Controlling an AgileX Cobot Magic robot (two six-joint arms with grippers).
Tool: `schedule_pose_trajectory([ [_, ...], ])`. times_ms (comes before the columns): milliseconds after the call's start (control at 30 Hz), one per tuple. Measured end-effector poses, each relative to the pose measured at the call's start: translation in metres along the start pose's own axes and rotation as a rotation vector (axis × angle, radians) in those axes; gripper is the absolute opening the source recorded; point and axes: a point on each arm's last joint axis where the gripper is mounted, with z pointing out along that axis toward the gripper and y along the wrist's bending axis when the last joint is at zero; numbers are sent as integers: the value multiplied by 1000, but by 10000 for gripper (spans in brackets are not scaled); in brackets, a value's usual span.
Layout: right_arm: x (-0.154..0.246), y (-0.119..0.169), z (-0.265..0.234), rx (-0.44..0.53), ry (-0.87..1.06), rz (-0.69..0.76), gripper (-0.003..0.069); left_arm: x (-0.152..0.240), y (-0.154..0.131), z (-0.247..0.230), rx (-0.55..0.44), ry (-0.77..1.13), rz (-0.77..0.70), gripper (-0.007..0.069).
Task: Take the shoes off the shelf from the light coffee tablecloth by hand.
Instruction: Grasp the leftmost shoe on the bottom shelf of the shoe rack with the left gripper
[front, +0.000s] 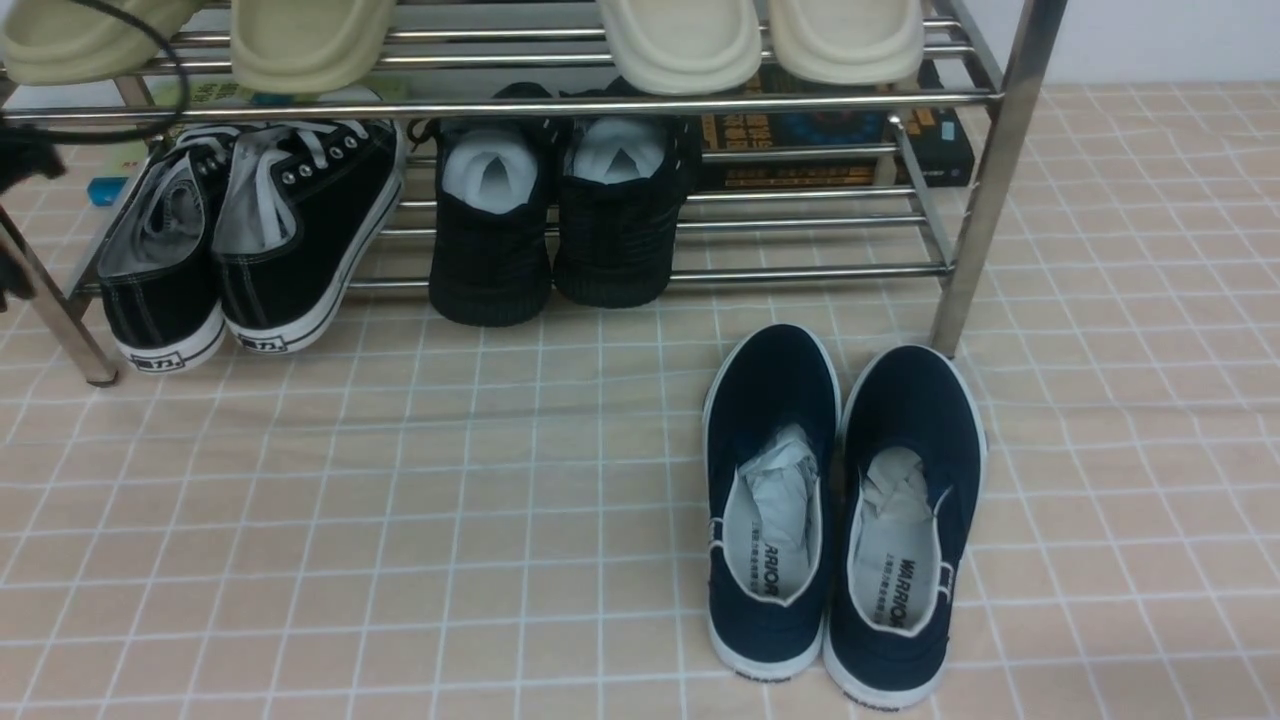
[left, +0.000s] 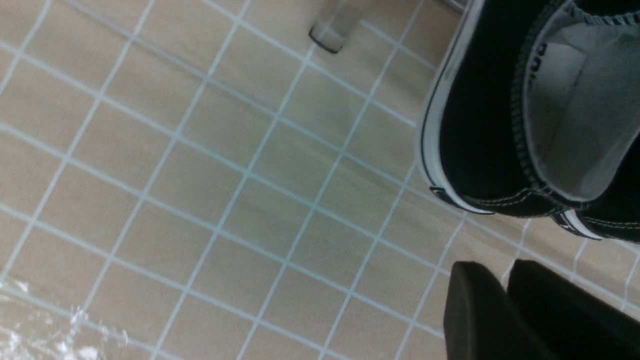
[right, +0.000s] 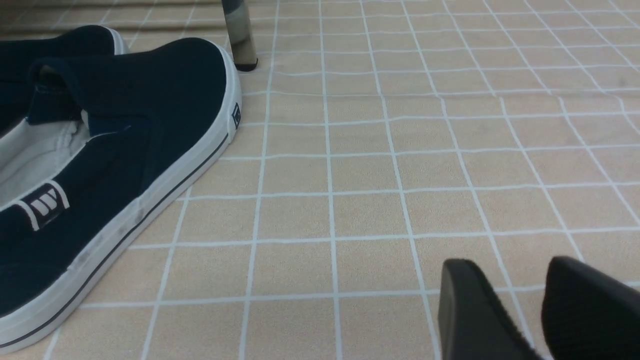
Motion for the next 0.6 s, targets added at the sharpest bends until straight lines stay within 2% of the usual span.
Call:
schedule_pose_trajectory([
  [100,0,0,0,0,0,0,239,-1,-11,5,-5,-29,53,241],
  [133,0,0,0,1,0,-1,239,-2,-16,8,-4,-50,74,305],
  [167,0,0,0,2,0,-1,239,-3,-17,10,1,-66,79,337],
  [200,0,0,0,2,0,-1,239,-4,-18,10,2,-69,79,337],
  [267,0,0,0,2,0,-1,239,-8,-19,18,11,-96,72,404],
  [367,0,0,0,2,0,-1,239,-11,-19,29,7,-109,54,433],
  [600,0,0,0,2,0,-2,239,-12,-17,58,-16,-81,54,442],
])
